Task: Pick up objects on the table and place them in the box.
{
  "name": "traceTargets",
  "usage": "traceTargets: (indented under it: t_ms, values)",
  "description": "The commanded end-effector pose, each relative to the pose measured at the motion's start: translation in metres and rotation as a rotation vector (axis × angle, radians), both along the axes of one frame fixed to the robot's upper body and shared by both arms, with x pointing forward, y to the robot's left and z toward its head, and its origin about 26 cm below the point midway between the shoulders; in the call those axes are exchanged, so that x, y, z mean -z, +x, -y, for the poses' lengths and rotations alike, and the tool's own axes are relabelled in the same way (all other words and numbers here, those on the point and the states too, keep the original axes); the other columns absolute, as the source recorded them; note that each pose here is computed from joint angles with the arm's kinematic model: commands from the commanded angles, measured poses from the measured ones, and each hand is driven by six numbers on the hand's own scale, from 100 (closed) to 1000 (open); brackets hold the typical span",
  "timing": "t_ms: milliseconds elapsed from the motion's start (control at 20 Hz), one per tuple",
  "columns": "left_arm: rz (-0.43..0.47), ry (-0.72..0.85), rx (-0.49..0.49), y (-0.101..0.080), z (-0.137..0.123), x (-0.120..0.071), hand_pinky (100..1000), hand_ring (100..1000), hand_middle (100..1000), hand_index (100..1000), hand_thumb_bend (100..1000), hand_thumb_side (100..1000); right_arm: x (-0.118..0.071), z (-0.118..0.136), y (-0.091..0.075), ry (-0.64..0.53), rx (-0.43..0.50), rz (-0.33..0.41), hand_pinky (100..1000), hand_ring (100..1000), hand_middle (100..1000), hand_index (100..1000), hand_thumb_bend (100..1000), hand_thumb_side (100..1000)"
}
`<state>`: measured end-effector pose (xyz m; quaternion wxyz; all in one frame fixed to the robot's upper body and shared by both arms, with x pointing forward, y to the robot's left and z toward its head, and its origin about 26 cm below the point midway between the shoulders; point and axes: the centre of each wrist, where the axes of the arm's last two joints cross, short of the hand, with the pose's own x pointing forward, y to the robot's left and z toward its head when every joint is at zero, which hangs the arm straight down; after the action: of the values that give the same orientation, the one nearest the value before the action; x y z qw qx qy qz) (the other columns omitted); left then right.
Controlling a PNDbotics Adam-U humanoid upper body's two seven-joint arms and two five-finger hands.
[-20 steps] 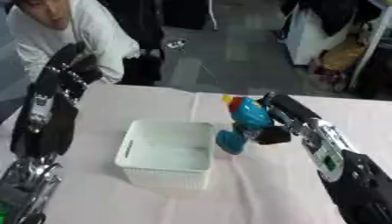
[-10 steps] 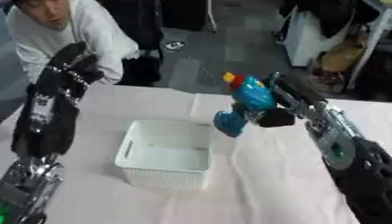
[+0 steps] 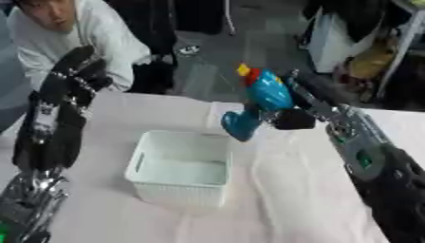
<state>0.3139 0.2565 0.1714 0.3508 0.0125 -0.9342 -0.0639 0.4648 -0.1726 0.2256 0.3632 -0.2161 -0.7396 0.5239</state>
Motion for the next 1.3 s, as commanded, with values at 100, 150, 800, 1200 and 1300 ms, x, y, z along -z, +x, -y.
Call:
traceTargets:
  t_ms: [100, 150, 800, 1200, 1300]
  values:
    - [0.029, 0.010, 0.010, -0.001, 0.001, -0.009, 855, 928, 952, 959, 326, 820, -0.021, -0.011, -0.004, 0.017, -0.037, 0.037, 100, 100, 100, 368, 100, 603]
    - [0.029, 0.010, 0.010, -0.001, 0.001, -0.009, 855, 928, 952, 959, 326, 820, -0.021, -0.013, -0.004, 0.017, -0.042, 0.033, 100, 100, 100, 368, 100, 603]
    - [0.029, 0.009, 0.020, -0.001, 0.003, -0.009, 854, 929, 952, 959, 325, 821, -0.014, -0.046, -0.008, 0.024, -0.135, 0.000, 100, 100, 100, 370, 100, 606]
    - [0.035, 0.003, 0.029, 0.000, 0.005, -0.011, 854, 929, 951, 959, 325, 821, -0.005, -0.061, -0.010, 0.014, -0.164, -0.018, 100, 100, 100, 369, 100, 618]
    - [0.037, 0.002, 0.031, 0.000, 0.006, -0.012, 854, 929, 951, 959, 326, 820, -0.003, -0.063, -0.010, 0.009, -0.163, -0.021, 100, 100, 100, 369, 100, 620]
